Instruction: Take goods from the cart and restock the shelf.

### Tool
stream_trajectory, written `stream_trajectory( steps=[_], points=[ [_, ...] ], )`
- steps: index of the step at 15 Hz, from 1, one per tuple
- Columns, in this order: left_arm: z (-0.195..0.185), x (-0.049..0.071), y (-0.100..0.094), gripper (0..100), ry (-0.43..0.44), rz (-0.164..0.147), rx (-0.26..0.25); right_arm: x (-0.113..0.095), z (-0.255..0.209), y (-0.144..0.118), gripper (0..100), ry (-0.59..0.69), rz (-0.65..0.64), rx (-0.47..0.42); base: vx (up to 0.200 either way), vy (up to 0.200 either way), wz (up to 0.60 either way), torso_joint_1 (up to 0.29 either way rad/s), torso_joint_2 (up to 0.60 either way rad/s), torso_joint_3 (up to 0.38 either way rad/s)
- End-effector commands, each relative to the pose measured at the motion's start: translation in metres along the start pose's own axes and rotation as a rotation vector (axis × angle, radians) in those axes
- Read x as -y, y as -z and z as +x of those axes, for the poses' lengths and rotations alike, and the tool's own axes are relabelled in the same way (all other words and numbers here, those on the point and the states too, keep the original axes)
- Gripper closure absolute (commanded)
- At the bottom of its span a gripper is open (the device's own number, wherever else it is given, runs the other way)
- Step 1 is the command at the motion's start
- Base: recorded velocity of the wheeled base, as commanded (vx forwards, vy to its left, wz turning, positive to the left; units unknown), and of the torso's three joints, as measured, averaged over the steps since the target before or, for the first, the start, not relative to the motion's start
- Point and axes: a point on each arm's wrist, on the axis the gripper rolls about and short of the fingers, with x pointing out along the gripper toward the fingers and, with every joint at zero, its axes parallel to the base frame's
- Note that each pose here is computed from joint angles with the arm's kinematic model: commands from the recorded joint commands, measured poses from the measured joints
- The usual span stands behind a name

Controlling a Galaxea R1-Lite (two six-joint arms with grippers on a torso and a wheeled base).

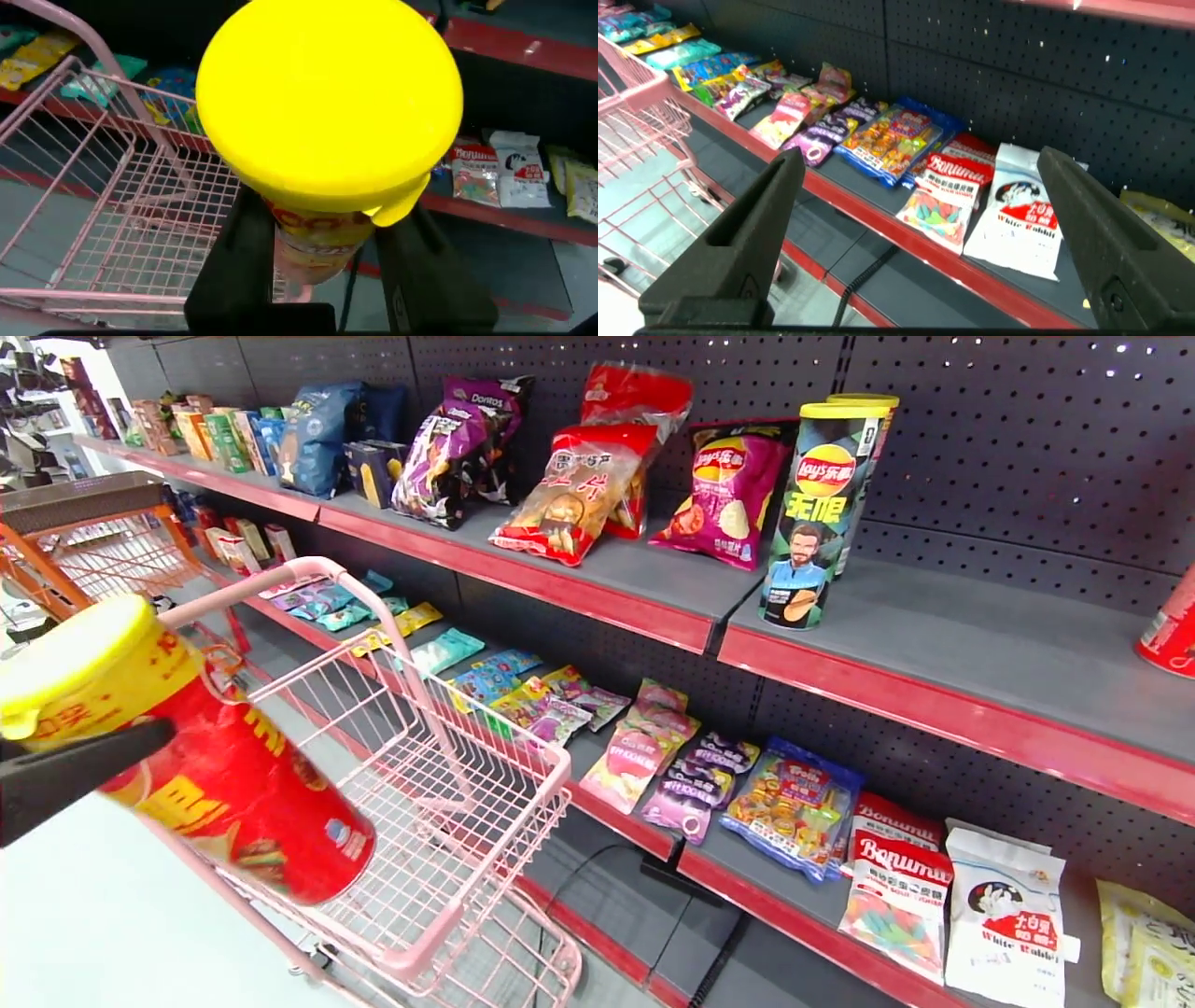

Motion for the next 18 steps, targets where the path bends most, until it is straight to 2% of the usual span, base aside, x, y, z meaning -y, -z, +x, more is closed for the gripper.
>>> stream_trajectory(
  steps=[1,2,3,7,10,14,18],
  points=[
    [-0.058,0.019,0.029,100,-0.016,0.063,0.123,0.000,0.000,0.000,0,0.000,0.000,-0.001,0.000,0.000,0.00,0.178,-0.49,-0.305],
    [-0.066,0.021,0.046,100,-0.049,0.126,0.132,0.000,0.000,0.000,0,0.000,0.000,-0.001,0.000,0.000,0.00,0.188,-0.52,-0.320],
    [-0.072,0.022,0.055,100,-0.088,0.160,0.145,0.000,0.000,0.000,0,0.000,0.000,-0.001,0.000,0.000,0.00,0.203,-0.53,-0.344],
    [-0.086,0.024,0.072,100,-0.192,0.168,0.197,0.000,0.000,0.000,0,0.002,0.000,-0.001,0.000,0.000,0.00,0.224,-0.57,-0.356],
    [-0.090,0.024,0.080,100,-0.224,0.168,0.212,0.000,0.000,0.000,0,-0.002,-0.001,-0.001,0.000,0.000,0.00,0.222,-0.54,-0.321],
    [-0.094,0.024,0.087,100,-0.270,0.166,0.161,0.000,0.000,0.000,0,-0.002,0.002,0.000,0.000,0.000,-0.60,0.161,-0.39,-0.221],
    [-0.093,0.023,0.089,100,-0.287,0.166,0.155,0.000,0.000,0.000,0,-0.002,0.002,0.000,0.000,0.000,-0.60,0.022,-0.02,-0.028]
  ],
)
